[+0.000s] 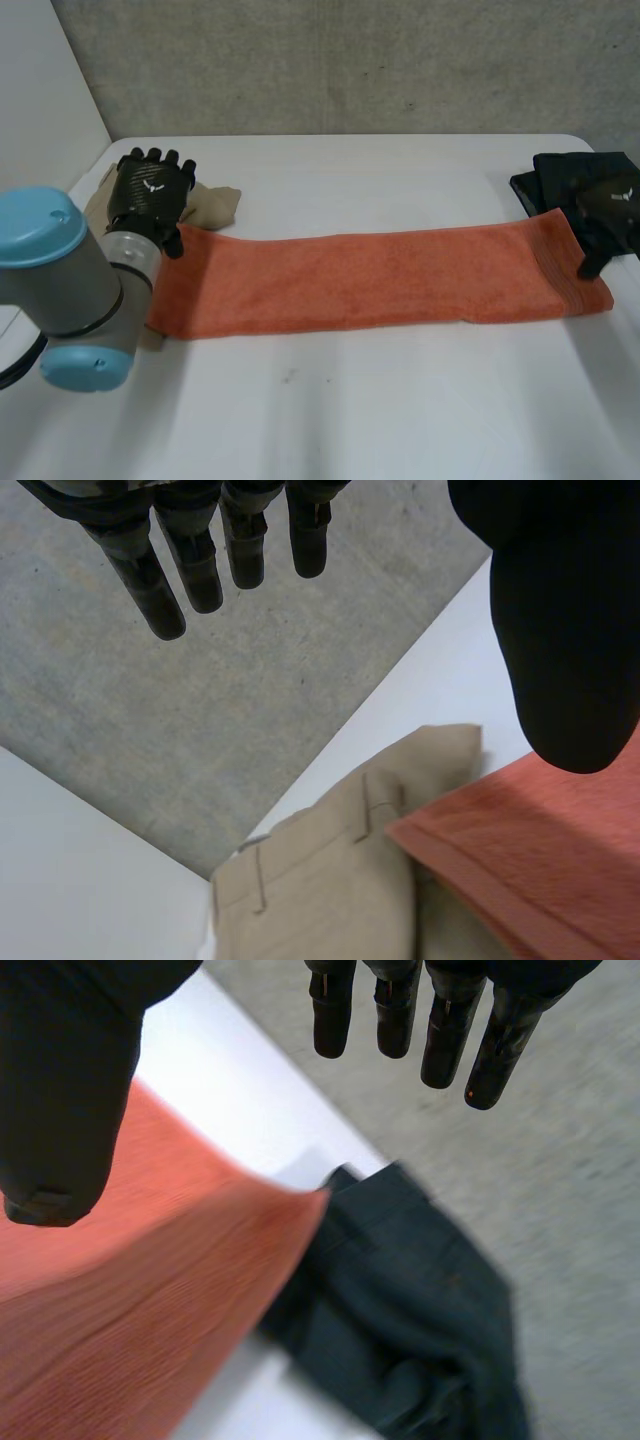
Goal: Fold the laundry.
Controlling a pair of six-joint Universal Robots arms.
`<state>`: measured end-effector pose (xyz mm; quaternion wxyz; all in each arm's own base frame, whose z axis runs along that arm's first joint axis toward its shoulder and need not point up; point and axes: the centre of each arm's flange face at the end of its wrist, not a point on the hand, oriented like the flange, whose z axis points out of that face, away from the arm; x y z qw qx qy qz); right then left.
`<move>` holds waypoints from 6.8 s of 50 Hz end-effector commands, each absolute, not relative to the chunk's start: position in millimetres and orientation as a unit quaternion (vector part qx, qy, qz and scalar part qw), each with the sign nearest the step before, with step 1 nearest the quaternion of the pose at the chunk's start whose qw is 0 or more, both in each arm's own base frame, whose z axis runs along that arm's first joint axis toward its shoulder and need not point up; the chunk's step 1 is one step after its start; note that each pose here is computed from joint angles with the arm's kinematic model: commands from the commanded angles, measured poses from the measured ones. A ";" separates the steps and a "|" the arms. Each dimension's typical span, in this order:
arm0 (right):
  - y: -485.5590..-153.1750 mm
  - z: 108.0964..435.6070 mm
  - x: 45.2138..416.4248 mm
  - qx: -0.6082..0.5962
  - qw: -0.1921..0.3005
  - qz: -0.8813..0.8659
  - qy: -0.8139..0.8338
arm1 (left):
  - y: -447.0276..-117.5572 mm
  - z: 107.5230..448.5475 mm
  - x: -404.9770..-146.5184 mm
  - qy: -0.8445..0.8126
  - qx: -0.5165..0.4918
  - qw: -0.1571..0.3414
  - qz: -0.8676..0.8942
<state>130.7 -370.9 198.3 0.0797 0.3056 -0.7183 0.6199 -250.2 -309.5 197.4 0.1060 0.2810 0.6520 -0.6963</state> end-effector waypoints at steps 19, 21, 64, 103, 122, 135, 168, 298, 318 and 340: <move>-379.4 113.2 102.3 0.380 0.096 0.549 -0.738 | -289.1 182.9 -245.4 0.684 0.256 0.054 -0.681; -384.4 113.6 97.8 0.374 0.108 0.552 -0.738 | -289.2 183.6 -245.4 0.683 0.256 0.054 -0.682; -286.1 220.9 327.5 0.537 -0.011 0.696 -0.477 | -291.3 207.1 -233.3 0.668 0.234 0.066 -0.703; -261.1 190.3 293.7 0.346 -0.091 0.590 -0.723 | -245.9 206.1 -312.3 0.628 0.310 -0.029 -0.713; -271.0 122.8 236.9 0.336 -0.019 0.533 -0.776 | -260.9 123.6 -342.6 0.686 0.350 -0.001 -0.638; -291.6 149.8 235.8 0.422 0.079 0.572 -0.699 | -226.7 170.6 -316.0 0.699 0.344 0.019 -0.627; -210.5 188.7 370.8 0.421 -0.149 0.633 -0.633 | -251.9 243.9 -271.4 0.671 0.241 -0.010 -0.701; -354.7 150.6 274.7 0.366 0.010 0.642 -0.673 | -215.6 303.8 -313.3 0.668 0.328 -0.215 -0.633; -490.6 253.6 166.3 0.315 0.071 0.828 -0.458 | -215.1 303.0 -313.6 0.671 0.322 -0.222 -0.630; -557.7 127.4 26.9 0.324 0.033 0.783 -0.530 | -214.7 298.8 -312.6 0.676 0.321 -0.221 -0.626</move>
